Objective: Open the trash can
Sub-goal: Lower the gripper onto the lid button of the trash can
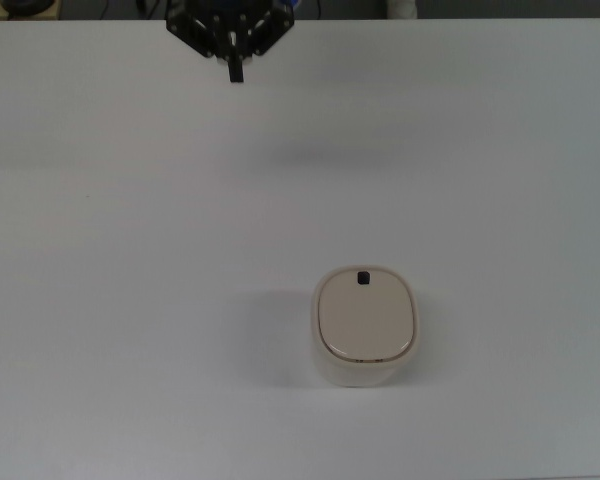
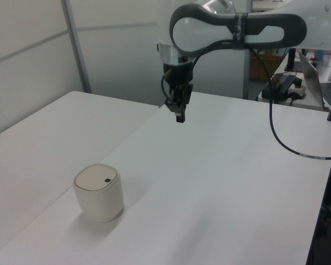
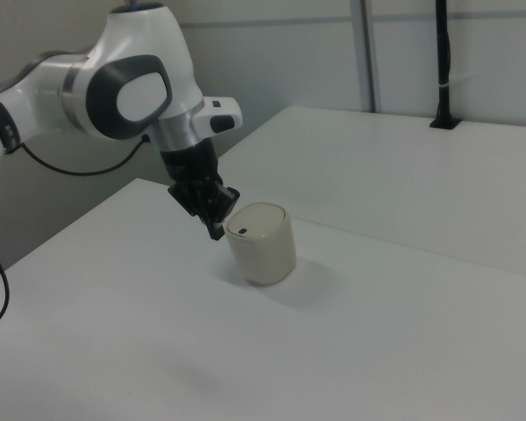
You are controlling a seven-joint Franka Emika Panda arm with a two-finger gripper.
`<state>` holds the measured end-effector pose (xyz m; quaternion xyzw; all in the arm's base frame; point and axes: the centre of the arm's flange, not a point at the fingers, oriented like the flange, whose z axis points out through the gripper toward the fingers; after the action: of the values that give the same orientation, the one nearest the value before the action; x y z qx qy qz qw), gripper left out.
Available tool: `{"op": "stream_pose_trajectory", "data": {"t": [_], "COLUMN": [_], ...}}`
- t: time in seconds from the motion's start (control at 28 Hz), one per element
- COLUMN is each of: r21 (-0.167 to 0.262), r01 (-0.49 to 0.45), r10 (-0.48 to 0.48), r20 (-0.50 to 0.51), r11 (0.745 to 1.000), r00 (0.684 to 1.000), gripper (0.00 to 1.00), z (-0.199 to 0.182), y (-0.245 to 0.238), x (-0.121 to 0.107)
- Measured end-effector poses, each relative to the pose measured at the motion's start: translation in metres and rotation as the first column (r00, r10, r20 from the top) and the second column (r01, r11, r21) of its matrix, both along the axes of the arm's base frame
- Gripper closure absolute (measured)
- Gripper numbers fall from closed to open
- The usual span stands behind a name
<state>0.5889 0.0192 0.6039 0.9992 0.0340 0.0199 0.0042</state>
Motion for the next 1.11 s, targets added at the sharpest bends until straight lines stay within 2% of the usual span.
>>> {"op": "stream_pose_trajectory", "data": {"t": [0.68, 1.11], "r21": [0.032, 0.088], "r01": [-0.112, -0.034], "r10": [0.106, 0.004], "r20": [0.164, 0.33], "r11": [0.993, 0.996], "r00": [0.981, 0.944], "gripper": [0.99, 0.99], "z": [-0.086, -0.119], "y": [0.083, 0.098], "x": [0.07, 0.105]}}
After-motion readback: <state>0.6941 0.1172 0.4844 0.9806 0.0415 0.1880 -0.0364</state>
